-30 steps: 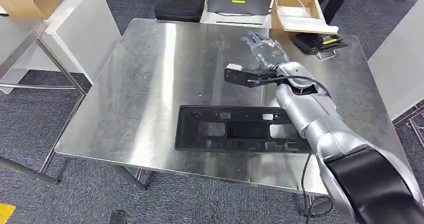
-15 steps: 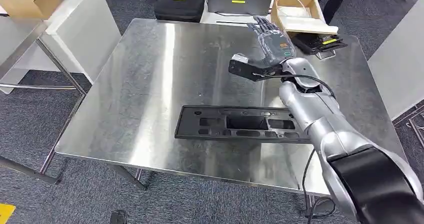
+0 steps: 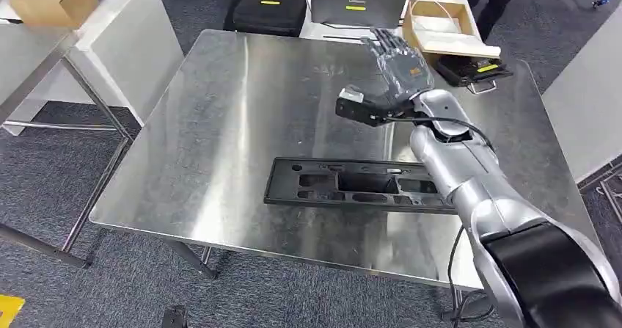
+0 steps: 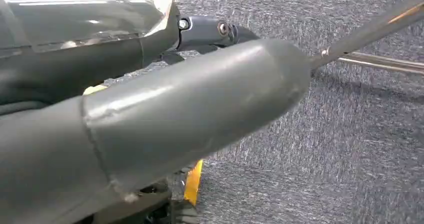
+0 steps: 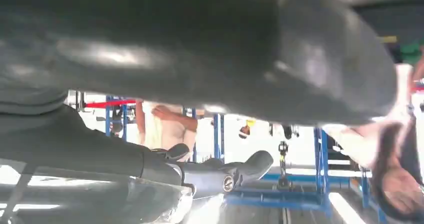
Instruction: Take the parts from the cabinet and place them on the table.
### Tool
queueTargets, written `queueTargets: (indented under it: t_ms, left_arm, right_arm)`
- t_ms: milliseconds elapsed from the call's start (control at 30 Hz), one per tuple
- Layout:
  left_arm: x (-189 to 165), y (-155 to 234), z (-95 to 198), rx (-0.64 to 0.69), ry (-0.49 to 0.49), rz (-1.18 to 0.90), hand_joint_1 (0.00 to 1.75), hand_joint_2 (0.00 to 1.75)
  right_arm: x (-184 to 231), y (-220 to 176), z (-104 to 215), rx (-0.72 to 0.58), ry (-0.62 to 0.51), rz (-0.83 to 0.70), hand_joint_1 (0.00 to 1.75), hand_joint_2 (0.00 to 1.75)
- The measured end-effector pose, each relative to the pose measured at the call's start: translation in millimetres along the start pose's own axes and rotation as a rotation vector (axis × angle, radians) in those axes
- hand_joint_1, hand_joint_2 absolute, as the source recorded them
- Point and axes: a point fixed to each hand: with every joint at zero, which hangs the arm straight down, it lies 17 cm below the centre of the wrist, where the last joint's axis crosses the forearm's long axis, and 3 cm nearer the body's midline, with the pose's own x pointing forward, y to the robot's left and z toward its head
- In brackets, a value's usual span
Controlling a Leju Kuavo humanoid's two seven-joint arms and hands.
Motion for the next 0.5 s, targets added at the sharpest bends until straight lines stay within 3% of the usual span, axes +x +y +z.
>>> queueTargets:
  t_ms: [500]
  left_arm:
    - [-3.9,1.6,0.9,0.001,0.007,-0.003,0.00,0.00]
  right_arm:
    - [7.5,2.8,1.6,-0.001,-0.018,0.011,0.00,0.00]
